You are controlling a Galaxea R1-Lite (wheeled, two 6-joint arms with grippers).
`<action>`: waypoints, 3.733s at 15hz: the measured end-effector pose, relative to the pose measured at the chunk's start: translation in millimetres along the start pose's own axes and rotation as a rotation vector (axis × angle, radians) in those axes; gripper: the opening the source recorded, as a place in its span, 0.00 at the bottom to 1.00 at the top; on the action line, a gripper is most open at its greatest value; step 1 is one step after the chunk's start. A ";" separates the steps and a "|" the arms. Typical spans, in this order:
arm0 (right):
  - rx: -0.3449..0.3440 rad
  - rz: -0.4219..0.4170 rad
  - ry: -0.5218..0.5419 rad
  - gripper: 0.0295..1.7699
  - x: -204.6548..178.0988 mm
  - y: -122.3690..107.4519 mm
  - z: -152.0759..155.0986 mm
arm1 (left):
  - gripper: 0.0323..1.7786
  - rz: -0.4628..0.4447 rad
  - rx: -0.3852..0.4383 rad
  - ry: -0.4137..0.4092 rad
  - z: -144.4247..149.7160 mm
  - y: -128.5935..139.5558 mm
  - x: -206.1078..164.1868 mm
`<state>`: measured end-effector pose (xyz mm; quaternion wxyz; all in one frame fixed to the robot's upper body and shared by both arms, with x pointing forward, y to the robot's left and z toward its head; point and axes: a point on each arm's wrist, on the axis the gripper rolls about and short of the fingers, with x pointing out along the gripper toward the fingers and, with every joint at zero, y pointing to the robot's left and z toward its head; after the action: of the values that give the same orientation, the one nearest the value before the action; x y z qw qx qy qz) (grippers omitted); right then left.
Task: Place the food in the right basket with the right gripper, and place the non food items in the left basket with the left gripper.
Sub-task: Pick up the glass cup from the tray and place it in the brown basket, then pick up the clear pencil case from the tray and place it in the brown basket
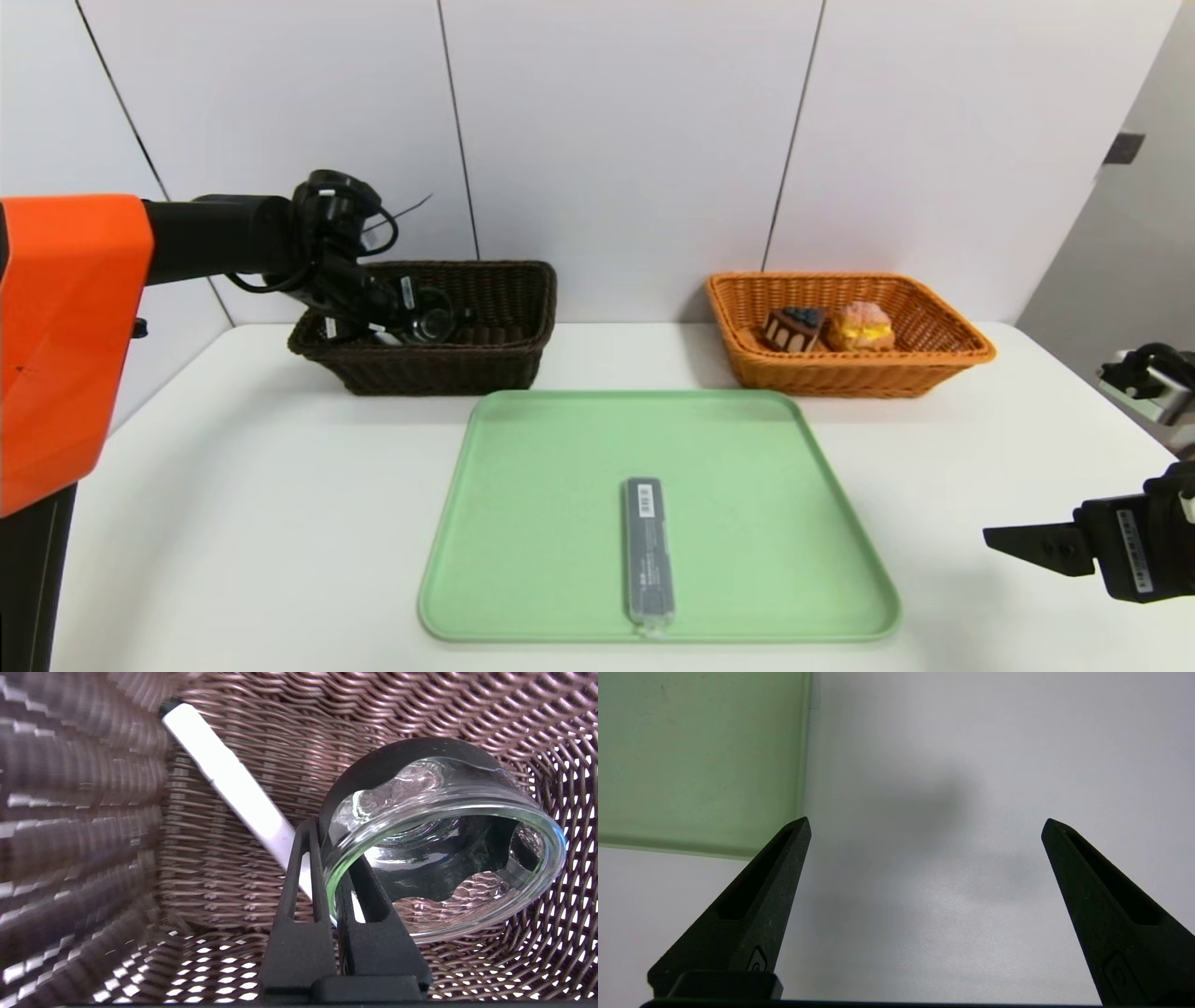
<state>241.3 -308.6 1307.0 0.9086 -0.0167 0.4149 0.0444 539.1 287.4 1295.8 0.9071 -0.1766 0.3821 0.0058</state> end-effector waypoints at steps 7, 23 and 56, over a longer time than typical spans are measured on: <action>0.000 -0.001 0.017 0.97 2.2 -0.2 -4.4 | 0.04 0.009 -0.002 0.013 -3.5 3.5 13.7; -0.003 -0.003 0.034 0.97 3.9 -0.6 -10.6 | 0.75 -0.048 0.018 -0.076 7.6 -15.8 -25.2; 0.018 -0.049 -0.071 0.97 4.1 -1.4 -3.8 | 0.95 -0.060 0.401 0.440 -240.8 -229.0 -117.1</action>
<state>241.2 -310.0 1301.4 0.9236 -0.0174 0.3824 0.0189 323.1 9.1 1294.2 0.8189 -0.0021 0.5577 -0.1352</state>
